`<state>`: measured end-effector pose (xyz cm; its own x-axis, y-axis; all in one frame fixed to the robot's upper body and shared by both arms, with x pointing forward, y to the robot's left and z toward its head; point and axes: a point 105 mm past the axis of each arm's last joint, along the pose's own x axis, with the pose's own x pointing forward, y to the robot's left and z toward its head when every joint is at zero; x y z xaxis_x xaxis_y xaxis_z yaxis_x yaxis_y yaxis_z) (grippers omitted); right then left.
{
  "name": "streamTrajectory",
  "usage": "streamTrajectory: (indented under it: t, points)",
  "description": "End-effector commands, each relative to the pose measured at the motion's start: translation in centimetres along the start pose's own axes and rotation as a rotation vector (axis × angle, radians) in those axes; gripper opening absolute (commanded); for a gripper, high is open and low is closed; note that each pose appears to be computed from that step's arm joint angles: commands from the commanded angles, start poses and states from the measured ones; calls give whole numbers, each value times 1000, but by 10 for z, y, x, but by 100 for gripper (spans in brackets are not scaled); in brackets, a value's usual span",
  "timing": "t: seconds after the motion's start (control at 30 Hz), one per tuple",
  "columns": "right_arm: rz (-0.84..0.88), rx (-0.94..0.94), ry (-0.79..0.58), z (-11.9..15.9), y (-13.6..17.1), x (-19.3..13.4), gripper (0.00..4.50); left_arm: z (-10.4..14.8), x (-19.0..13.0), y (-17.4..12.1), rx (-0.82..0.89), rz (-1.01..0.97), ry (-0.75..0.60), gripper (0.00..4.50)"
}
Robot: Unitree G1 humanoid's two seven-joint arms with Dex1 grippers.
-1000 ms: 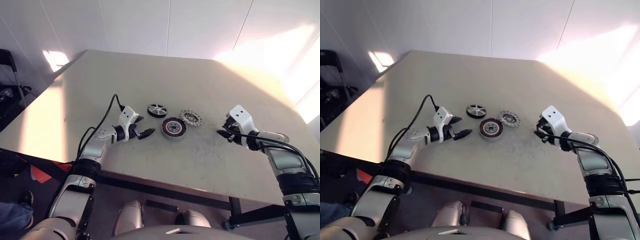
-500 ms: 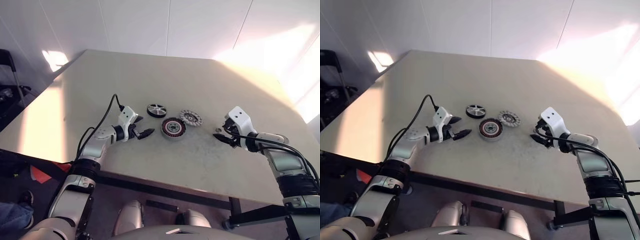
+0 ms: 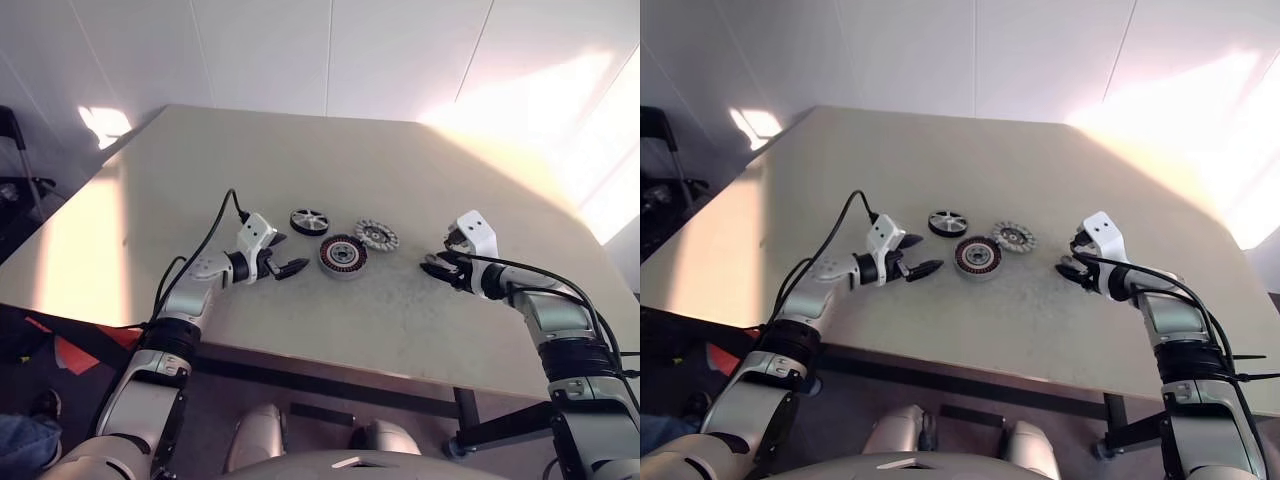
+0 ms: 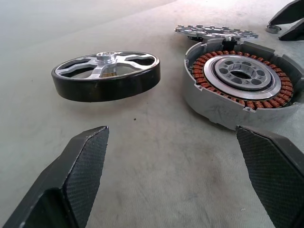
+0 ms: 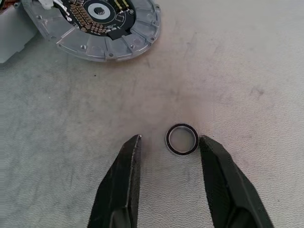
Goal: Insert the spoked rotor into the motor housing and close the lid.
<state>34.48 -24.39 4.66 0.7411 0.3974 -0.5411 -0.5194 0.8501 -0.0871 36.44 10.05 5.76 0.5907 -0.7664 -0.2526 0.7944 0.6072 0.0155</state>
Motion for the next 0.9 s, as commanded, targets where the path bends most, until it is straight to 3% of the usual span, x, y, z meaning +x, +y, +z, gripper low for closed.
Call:
streamTrajectory:
  t: [0.03, 0.07, 0.27, 0.4, 0.57, 0.7, 0.9]
  points:
    - [-52, 21, 34, -6, -10, -2, 101, 14, -2, 2, 47, 6, -39, 450]
    - [-50, 18, 34, -6, -10, -2, 69, 14, -2, 2, 46, 6, -39, 450]
    - [-34, -3, 5, 4, -6, -2, 65, 14, -3, 1, 44, 7, -40, 450]
    - [141, -134, -171, 56, 37, -15, 65, 13, -3, 1, 40, 6, -40, 450]
    - [259, -250, -284, 103, 85, -25, 65, 14, -3, 1, 35, -3, -39, 450]
    - [345, -309, -289, 114, 115, -15, 65, 15, 0, -1, 35, -14, -39, 450]
    - [392, -314, -222, 104, 132, 13, 65, 16, -1, -1, 34, -7, -43, 450]
